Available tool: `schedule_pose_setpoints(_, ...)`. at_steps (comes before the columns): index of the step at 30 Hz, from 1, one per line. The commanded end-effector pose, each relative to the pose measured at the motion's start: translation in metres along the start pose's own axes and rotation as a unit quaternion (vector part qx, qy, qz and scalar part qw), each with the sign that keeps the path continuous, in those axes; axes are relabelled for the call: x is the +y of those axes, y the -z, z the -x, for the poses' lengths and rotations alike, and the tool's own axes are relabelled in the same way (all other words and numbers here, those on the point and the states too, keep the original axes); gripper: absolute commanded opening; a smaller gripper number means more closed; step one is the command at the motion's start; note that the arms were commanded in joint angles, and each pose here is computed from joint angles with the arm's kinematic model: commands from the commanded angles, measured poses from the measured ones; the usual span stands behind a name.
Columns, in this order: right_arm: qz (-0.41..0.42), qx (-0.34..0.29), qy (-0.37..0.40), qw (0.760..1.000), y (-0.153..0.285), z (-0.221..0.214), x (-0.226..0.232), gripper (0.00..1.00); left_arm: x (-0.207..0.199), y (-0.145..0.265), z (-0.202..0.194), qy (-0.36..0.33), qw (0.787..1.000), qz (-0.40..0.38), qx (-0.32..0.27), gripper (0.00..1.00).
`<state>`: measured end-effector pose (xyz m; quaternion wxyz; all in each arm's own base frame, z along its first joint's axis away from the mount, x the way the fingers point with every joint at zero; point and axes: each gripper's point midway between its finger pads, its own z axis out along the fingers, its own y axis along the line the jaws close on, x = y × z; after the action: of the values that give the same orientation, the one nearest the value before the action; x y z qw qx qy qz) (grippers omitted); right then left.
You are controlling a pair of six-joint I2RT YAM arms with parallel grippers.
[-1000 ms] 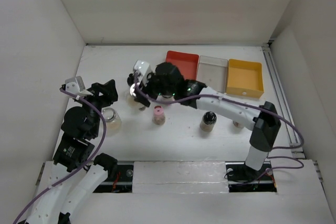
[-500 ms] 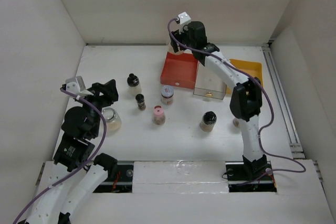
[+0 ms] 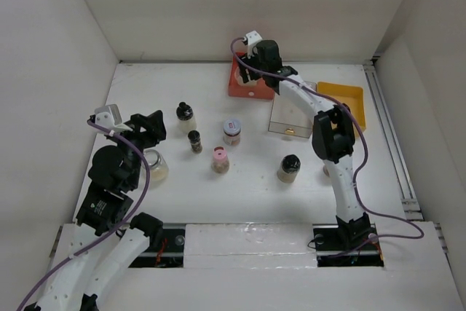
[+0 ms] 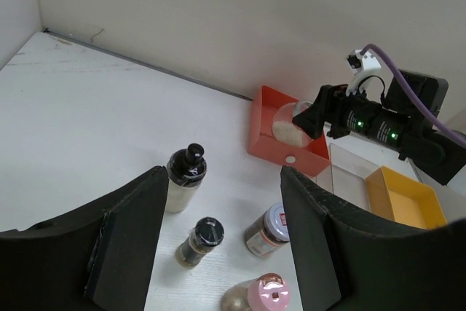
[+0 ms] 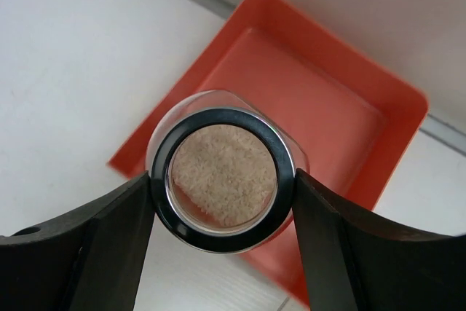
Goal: Organize the condiment bottles
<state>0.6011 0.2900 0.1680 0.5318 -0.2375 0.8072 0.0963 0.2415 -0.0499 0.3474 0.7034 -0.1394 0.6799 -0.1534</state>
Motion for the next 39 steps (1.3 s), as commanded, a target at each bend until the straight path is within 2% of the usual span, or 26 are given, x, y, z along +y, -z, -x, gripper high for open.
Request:
schedule_pose_setpoints(1,-0.01,-0.079,0.005,0.997,0.027,0.058,0.011,0.46,-0.006,-0.003,0.007,0.01,1.0,-0.011,-0.014,0.59)
schedule_pose_setpoints(7,-0.012,-0.088,0.006,0.996,0.021,0.063,0.016,0.46,-0.008,-0.002,0.006,0.01,1.0,-0.016,-0.012,0.59)
schedule_pose_setpoints(10,0.001,-0.07,0.009,0.997,0.014,0.049,0.027,0.46,-0.008,-0.002,0.006,0.01,1.0,-0.016,-0.012,0.59)
schedule_pose_setpoints(11,0.004,-0.05,0.006,0.999,0.01,0.03,0.029,0.46,-0.008,-0.002,0.006,0.01,1.0,-0.016,-0.012,0.59)
schedule_pose_setpoints(13,0.008,-0.053,0.011,0.999,0.019,0.033,0.048,0.46,-0.008,-0.004,0.004,0.008,1.0,-0.014,-0.008,0.59)
schedule_pose_setpoints(14,0.009,-0.04,0.009,0.999,0.02,0.02,0.054,0.46,-0.007,-0.004,0.004,0.004,1.0,-0.014,-0.008,0.59)
schedule_pose_setpoints(15,0.001,-0.049,0.011,0.999,0.03,0.029,0.059,0.46,-0.007,-0.004,0.004,0.004,1.0,-0.014,-0.008,0.59)
schedule_pose_setpoints(27,-0.018,-0.035,-0.003,0.999,0.074,0.02,0.077,0.46,-0.009,-0.006,0.001,0.002,1.0,-0.017,-0.002,0.59)
schedule_pose_setpoints(34,-0.033,-0.051,-0.005,0.998,0.093,0.036,0.072,0.46,-0.009,-0.006,0.001,0.002,1.0,-0.017,-0.002,0.59)
schedule_pose_setpoints(35,-0.034,-0.069,-0.009,0.997,0.096,0.054,0.071,0.46,-0.009,-0.006,0.001,0.002,1.0,-0.017,-0.002,0.59)
schedule_pose_setpoints(37,-0.046,-0.062,-0.008,0.997,0.079,0.048,0.058,0.46,-0.009,-0.006,0.001,0.002,1.0,-0.017,-0.002,0.59)
schedule_pose_setpoints(39,-0.049,-0.081,-0.014,0.995,0.07,0.065,0.047,0.46,-0.009,-0.006,0.001,0.002,1.0,-0.017,-0.002,0.59)
